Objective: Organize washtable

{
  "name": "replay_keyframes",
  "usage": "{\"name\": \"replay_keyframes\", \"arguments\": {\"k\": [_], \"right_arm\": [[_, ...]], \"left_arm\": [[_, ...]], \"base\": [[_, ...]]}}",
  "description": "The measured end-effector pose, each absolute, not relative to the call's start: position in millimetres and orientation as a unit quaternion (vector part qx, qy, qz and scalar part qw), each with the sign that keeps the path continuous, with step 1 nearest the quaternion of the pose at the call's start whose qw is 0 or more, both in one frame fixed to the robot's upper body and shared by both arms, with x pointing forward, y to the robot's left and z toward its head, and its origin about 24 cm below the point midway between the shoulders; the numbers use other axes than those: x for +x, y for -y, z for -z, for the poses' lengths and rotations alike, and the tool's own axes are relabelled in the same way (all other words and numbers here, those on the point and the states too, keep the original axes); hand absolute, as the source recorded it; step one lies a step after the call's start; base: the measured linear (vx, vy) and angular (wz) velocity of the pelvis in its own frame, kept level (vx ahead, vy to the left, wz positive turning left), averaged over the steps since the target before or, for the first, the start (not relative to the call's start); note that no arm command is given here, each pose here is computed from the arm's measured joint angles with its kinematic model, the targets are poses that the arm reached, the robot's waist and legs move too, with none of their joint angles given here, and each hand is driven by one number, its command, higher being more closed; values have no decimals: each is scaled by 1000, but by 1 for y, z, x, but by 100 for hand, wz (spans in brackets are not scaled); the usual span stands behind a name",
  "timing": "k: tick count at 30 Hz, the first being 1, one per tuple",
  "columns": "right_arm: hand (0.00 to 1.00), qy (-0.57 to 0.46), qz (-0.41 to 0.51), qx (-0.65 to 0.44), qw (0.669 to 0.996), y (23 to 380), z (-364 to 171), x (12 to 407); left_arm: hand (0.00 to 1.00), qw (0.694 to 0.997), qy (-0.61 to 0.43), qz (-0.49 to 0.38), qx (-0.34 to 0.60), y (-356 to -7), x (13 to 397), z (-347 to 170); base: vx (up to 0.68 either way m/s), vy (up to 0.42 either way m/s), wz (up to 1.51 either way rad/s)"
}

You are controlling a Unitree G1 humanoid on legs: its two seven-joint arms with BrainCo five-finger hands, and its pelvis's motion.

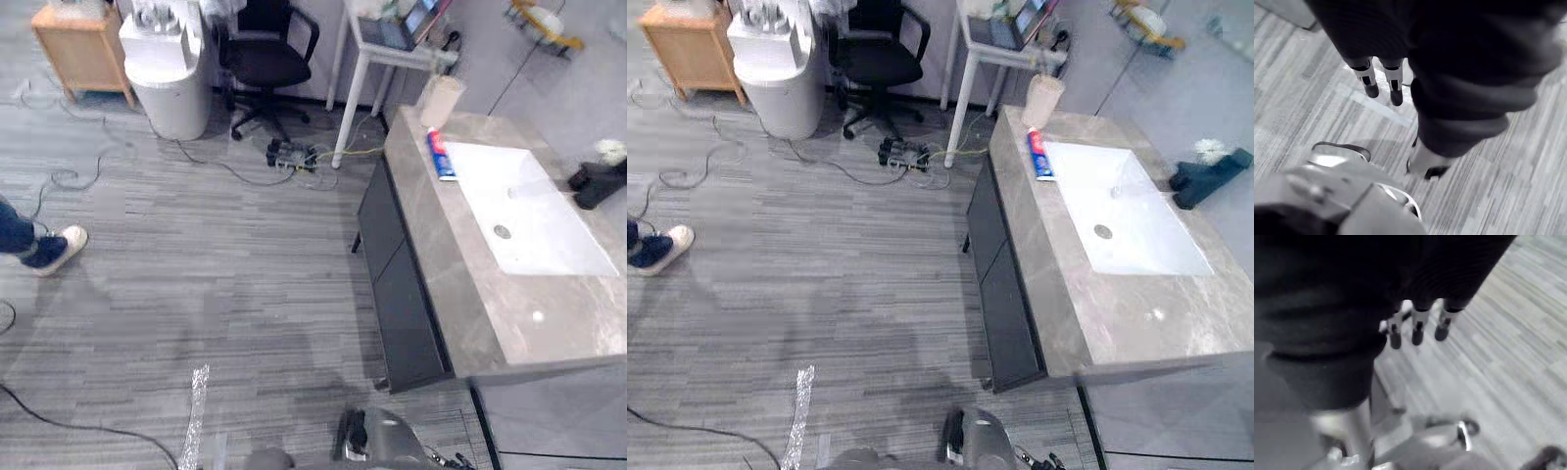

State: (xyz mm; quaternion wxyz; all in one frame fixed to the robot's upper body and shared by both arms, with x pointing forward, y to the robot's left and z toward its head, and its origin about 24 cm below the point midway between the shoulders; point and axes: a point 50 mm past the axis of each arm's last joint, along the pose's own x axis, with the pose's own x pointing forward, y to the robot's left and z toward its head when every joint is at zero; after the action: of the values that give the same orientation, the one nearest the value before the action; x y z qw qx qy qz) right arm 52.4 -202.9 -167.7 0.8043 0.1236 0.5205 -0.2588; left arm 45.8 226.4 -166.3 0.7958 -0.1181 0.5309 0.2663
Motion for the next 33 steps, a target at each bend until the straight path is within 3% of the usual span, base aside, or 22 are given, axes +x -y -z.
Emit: {"name": "replay_keyframes", "arguments": {"k": [7,10,13,20,22,26,33], "right_arm": [[0,-526,295,136,786,211,167,30],[0,-502,272,101,815,221,161,52],[0,-512,255,94,815,214,163,55],[0,-514,232,107,819,201,166,79],[0,-516,226,83,822,211,165,78],[0,-528,228,104,812,191,169,76],[0,-500,262,134,815,199,165,80]], "left_arm": [[0,807,-538,-221,-106,-214,51,168],[0,809,-529,-224,-124,-205,56,168],[0,816,-509,-245,-124,-217,61,164],[0,801,-483,-308,-172,-221,60,162],[0,783,-507,-311,-184,-207,41,168],[0,773,-525,-325,-148,-228,30,167],[0,793,-535,-271,-106,-225,47,167]], "base": [[697,109,35],[831,132,-32],[722,104,-61],[498,389,-172],[321,556,-227],[250,427,-214],[24,169,-154]]}}
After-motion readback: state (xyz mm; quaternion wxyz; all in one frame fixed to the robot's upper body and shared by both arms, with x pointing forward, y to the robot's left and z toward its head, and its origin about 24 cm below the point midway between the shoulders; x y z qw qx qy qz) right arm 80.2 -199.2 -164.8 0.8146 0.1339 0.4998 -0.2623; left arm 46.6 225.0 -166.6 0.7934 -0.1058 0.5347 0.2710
